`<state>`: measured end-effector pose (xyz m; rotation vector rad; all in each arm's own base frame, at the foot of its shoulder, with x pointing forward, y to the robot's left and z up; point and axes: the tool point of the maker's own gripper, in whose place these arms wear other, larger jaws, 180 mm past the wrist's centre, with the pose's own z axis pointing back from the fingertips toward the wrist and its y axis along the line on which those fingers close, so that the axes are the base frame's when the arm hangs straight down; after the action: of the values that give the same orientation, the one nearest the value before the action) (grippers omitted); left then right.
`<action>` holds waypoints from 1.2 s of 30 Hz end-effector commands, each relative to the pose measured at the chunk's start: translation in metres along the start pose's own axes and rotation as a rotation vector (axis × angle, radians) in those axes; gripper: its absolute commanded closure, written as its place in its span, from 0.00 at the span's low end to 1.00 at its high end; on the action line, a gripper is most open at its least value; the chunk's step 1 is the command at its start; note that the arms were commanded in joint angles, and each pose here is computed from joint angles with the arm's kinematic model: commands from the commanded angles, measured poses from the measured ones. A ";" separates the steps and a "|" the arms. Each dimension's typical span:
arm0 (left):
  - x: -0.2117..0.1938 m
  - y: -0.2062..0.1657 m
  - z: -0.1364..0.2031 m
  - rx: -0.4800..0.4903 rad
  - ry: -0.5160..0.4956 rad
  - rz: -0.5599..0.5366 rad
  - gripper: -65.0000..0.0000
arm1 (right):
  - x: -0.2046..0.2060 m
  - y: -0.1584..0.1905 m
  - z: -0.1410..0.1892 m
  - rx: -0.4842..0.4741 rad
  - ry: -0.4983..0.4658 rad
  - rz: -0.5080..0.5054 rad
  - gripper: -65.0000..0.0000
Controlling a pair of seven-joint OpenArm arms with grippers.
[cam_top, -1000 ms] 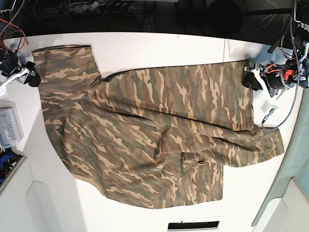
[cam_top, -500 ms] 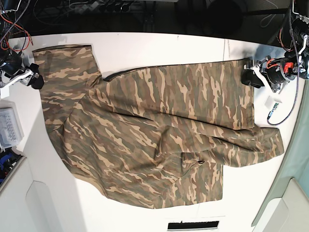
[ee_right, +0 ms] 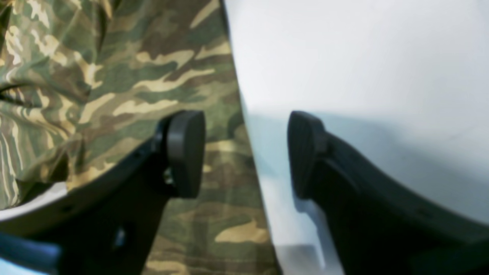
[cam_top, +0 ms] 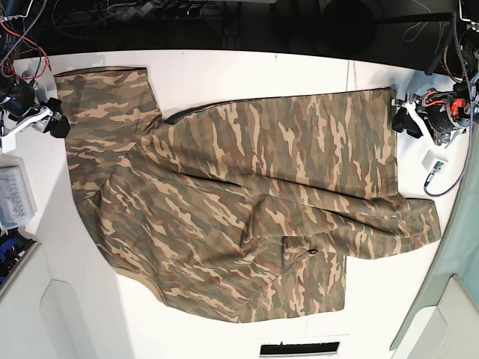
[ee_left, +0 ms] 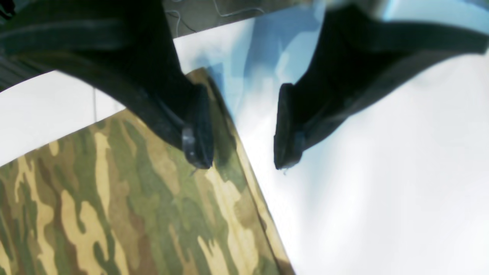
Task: Layout the t-shirt on the table in an organized manner, then fold the t-shirt properly
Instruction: 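Regrasp the shirt corners with both grippers, then lift the shirt with both grippers and pull it taut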
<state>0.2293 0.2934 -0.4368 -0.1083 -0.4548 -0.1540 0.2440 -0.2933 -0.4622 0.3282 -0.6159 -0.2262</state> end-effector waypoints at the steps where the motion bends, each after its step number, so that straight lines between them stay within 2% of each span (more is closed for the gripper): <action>1: 0.003 0.006 0.006 0.013 -0.013 -0.015 0.54 | 0.002 -0.008 0.005 -0.029 0.024 0.029 0.47; 6: -0.024 0.007 0.006 0.031 0.046 0.005 0.54 | -0.004 -0.008 0.005 -0.032 0.053 0.031 0.47; 9: -0.035 0.001 0.004 0.015 0.065 0.009 0.54 | -0.008 0.000 0.003 0.009 0.062 0.015 0.47; 16: -0.039 -0.034 -0.010 -0.069 0.037 0.044 0.54 | -0.031 0.028 -0.007 0.099 0.099 -0.042 0.47; 20: -0.038 -0.048 -0.018 -0.082 0.007 0.057 0.54 | -0.051 0.038 -0.010 0.125 0.119 -0.078 0.47; 21: -0.037 -0.051 -0.019 -0.088 0.000 0.063 0.54 | -0.056 0.039 -0.010 0.127 0.127 -0.085 0.47; 22: -0.038 -0.054 -0.020 -0.092 0.000 0.067 0.59 | -0.060 0.041 -0.010 0.130 0.132 -0.092 0.48; 24: -0.040 -0.058 -0.022 -0.094 0.005 0.065 0.80 | -0.065 0.042 -0.008 0.140 0.127 -0.114 0.60; 25: -0.040 -0.059 -0.023 -0.095 0.008 0.060 0.92 | -0.064 0.042 -0.007 0.146 0.111 -0.124 0.69; 26: -0.041 -0.060 -0.023 -0.098 0.012 0.054 1.00 | -0.062 0.042 -0.007 0.148 0.096 -0.131 0.80; 28: -0.042 -0.063 -0.024 -0.105 0.015 0.047 1.00 | -0.057 0.041 -0.006 0.151 0.076 -0.136 1.00; 31: -0.040 -0.065 -0.022 -0.126 0.012 0.011 1.00 | -0.045 0.038 -0.002 0.149 0.049 -0.127 1.00; 36: -0.020 -0.045 -0.001 -0.077 -0.031 -0.065 1.00 | -0.002 0.021 0.022 0.098 -0.060 -0.070 1.00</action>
<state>0.1960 0.2439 -0.4530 -0.1904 -0.4476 -0.2281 0.2186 -0.2634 -0.4550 0.4626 -0.6142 -0.2831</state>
